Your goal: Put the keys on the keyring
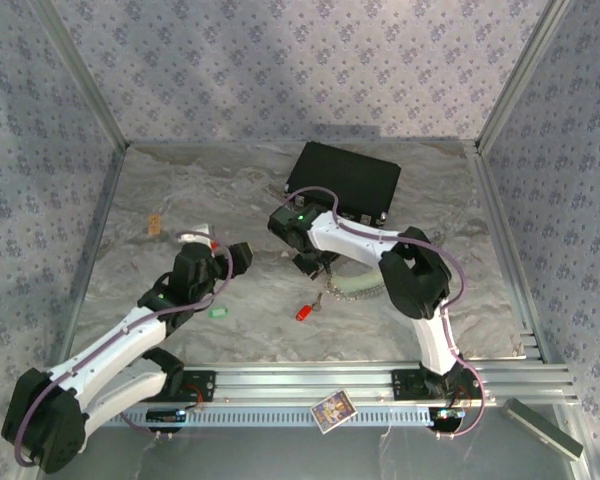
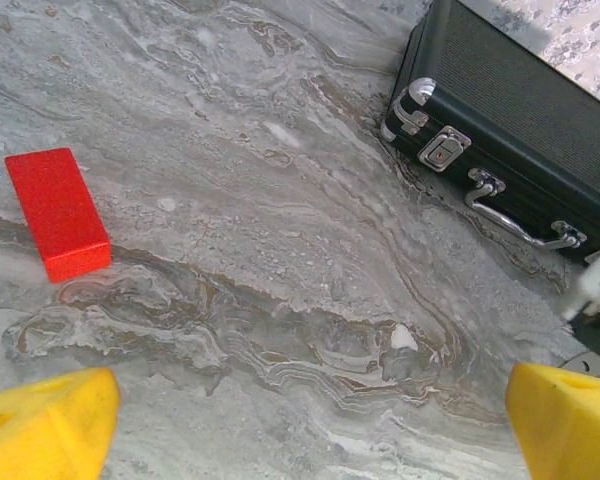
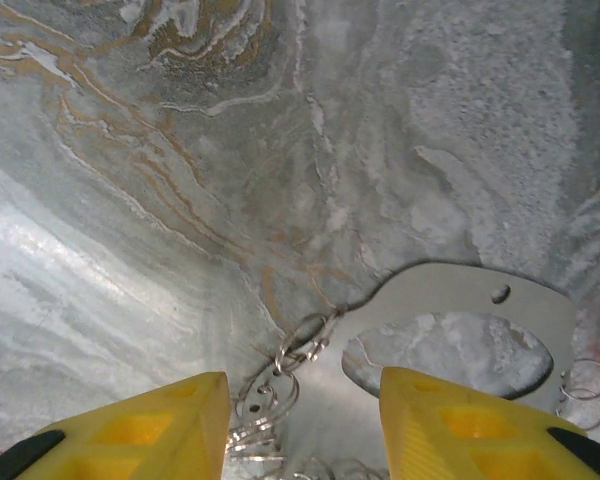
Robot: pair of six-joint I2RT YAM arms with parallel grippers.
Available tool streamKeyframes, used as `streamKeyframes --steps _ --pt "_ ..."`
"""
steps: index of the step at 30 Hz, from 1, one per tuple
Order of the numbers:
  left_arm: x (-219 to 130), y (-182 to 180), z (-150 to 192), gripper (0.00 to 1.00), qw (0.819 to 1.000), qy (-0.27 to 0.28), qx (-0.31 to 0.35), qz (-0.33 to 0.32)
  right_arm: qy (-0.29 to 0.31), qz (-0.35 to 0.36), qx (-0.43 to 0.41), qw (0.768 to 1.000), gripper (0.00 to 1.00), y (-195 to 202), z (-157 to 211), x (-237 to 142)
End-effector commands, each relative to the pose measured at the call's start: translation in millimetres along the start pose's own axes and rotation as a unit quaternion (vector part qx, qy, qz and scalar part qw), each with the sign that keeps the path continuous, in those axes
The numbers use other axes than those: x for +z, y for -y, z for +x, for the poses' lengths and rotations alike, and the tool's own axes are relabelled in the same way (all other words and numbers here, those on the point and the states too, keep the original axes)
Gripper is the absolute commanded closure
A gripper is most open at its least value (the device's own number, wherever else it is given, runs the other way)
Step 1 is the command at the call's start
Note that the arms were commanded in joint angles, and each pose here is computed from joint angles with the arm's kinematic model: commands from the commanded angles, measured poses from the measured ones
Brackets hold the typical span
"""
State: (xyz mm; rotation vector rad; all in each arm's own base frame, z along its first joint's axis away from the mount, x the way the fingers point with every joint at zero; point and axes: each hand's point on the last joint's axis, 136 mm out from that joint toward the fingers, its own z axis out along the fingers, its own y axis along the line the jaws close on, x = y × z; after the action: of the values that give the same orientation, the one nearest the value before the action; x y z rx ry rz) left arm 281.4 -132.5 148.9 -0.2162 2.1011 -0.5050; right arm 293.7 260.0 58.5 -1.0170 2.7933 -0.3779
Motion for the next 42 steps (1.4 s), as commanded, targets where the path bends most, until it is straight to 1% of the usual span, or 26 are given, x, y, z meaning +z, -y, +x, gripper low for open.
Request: streamKeyframes --steps 1,3,6,12,30,42 --pt "-3.8 -4.9 2.5 0.02 1.000 0.002 0.000 -0.008 -0.007 -0.003 0.020 1.000 0.64 1.5 -4.0 -3.8" --pt "-5.2 -5.2 2.3 0.02 1.000 0.003 -0.002 -0.007 -0.004 -0.010 0.044 0.999 0.65 -0.1 -7.7 -0.5" --pt "-6.5 -6.2 2.5 0.03 1.000 0.004 -0.005 -0.008 -0.009 -0.001 0.074 0.997 0.65 1.4 -7.2 4.6" --pt "-8.3 -5.9 1.8 0.03 1.000 0.006 -0.006 -0.005 -0.023 0.013 0.107 0.994 0.65 5.7 0.7 12.7" --pt "-7.5 -5.5 2.6 0.03 1.000 0.004 -0.015 -0.005 -0.050 0.031 0.128 0.990 0.71 16.5 13.6 33.3" --pt "-6.0 -3.3 1.3 0.03 1.000 0.003 -0.016 -0.003 -0.059 0.037 0.128 0.989 0.77 20.7 18.9 37.2"
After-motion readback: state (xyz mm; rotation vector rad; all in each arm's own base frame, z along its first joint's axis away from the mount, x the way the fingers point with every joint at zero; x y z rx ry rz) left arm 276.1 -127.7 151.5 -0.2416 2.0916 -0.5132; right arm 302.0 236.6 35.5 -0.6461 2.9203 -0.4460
